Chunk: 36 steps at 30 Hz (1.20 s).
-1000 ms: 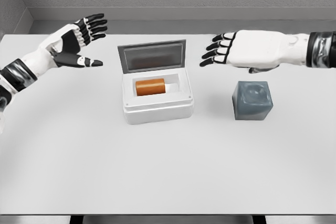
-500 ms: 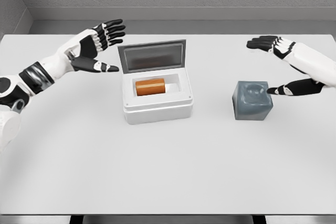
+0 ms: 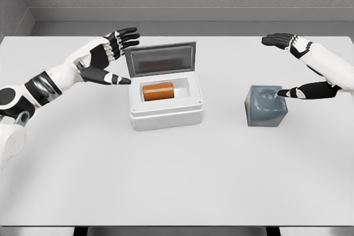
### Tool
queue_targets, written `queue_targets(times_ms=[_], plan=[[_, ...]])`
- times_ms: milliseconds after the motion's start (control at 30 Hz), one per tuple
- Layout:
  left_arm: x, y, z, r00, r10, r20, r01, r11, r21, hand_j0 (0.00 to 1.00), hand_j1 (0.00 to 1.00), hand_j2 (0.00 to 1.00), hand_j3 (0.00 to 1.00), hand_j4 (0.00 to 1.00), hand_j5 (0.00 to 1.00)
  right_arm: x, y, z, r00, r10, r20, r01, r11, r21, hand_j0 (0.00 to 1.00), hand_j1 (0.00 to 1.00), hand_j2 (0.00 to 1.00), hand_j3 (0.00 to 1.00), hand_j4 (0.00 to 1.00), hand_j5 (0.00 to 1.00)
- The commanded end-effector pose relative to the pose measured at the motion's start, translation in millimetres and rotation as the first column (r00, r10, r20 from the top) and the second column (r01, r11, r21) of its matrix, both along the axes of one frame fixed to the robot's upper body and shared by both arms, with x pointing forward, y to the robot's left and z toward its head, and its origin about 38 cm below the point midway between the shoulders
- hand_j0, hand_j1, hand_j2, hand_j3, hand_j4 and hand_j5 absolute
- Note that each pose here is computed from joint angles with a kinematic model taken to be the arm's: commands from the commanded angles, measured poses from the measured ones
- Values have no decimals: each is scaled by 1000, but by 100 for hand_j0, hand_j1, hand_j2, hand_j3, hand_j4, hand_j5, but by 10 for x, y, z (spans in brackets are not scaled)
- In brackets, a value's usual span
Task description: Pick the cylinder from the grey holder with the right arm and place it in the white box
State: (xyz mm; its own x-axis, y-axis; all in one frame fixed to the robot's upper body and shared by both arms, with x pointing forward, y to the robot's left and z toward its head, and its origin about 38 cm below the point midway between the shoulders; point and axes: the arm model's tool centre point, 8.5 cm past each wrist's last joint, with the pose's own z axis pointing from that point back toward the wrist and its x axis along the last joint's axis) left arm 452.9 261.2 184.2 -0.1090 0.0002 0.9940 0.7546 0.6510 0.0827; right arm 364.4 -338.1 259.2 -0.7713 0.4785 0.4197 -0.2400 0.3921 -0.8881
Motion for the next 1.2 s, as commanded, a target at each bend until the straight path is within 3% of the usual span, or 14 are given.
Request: queue_targets(times_ms=[0,333,667,833,933,1067,1167], plan=[[-17,-12,66,1000,-9,16,9,1000,-6,100,100,100,100,100,100,0,-2,6,1000,0,-2,0,1000,8,100,100,100,100,100,100],[-27,132,83,1000,10,16,-11,1000,20,100,100,100,100,100,100,-2,-3,1,1000,0,-4,0,1000,8,100,100,100,100,100,100],[-191,174,66,1000,-8,19,7,999,44,100,100,100,100,100,100,-2,-3,1,1000,0,-4,0,1000,8,100,100,100,100,100,100],[-177,339,189,998,28,48,-30,999,43,100,100,100,100,100,100,-2,-3,1,1000,0,-4,0,1000,8,100,100,100,100,100,100],[-228,632,278,996,64,58,-70,992,106,100,100,100,100,100,100,-2,-3,1,1000,0,-4,0,1000,8,100,100,100,100,100,100],[-366,1194,502,990,123,74,-138,957,254,100,100,100,100,100,100,-6,-4,-10,1000,0,-7,0,1000,8,100,100,100,100,100,100],[-427,1393,583,984,152,92,-172,943,285,100,100,100,100,100,100,-6,-4,-10,1000,0,-7,0,1000,8,100,100,100,100,100,100]])
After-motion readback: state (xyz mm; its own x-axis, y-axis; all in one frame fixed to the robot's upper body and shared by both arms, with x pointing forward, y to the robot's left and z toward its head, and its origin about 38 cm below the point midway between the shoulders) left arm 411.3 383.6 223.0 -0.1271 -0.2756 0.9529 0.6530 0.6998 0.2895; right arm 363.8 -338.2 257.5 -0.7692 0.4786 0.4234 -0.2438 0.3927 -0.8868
